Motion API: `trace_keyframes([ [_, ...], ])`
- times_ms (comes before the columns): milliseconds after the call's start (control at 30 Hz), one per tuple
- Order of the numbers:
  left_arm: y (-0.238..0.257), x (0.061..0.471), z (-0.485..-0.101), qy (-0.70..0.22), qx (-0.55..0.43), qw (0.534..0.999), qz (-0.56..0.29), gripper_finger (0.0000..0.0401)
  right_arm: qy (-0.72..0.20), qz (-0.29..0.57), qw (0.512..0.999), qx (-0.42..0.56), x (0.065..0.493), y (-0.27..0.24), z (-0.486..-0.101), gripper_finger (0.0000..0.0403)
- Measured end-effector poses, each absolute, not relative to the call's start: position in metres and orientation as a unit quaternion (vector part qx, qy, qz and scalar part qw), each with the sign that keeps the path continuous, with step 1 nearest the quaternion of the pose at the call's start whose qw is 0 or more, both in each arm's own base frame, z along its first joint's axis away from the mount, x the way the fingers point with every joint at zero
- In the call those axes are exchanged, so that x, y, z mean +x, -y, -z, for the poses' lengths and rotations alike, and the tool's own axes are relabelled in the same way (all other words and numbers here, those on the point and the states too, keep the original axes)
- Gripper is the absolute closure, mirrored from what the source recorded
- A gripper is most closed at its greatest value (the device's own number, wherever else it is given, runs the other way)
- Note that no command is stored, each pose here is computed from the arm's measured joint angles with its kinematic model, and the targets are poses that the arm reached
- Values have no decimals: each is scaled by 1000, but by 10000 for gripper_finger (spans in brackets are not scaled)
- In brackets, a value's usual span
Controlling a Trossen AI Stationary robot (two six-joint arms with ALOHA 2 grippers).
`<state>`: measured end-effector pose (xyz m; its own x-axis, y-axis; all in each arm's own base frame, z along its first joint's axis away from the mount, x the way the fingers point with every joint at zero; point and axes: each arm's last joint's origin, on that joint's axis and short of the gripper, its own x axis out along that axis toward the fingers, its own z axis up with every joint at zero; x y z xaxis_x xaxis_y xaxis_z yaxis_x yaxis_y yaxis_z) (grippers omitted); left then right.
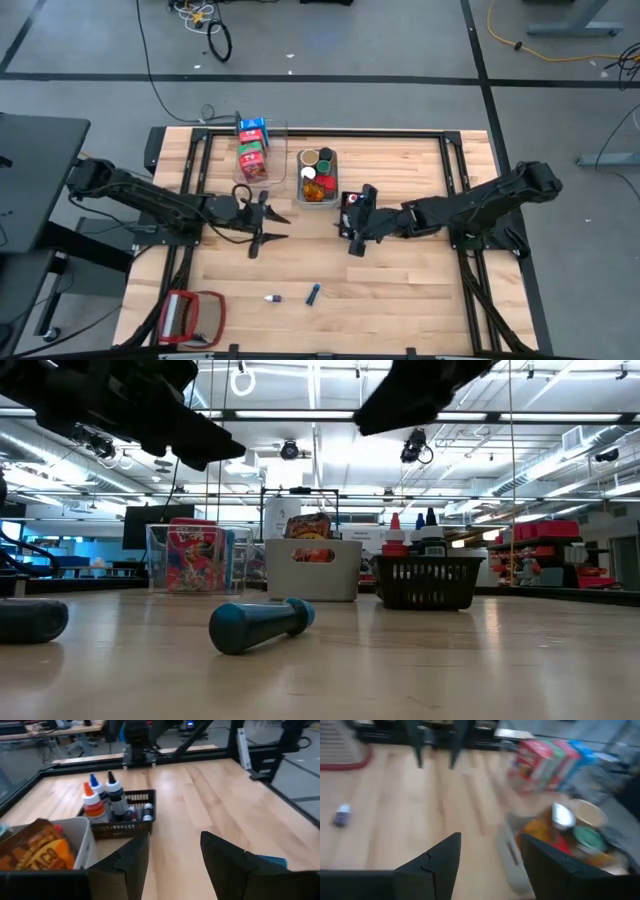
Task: Pick & Place Kitchen Items
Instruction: Put the blue food coloring bottle into the black bin
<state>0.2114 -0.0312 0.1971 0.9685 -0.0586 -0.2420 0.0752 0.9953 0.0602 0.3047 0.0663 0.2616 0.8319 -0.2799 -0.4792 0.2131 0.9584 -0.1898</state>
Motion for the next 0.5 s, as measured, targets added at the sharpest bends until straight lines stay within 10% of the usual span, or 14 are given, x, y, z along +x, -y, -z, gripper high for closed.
trace_keyframes([
  [500, 31, 211, -197, -123, 36, 991, 36, 211, -193, -179, 959, -109, 369, -92, -200, 188],
])
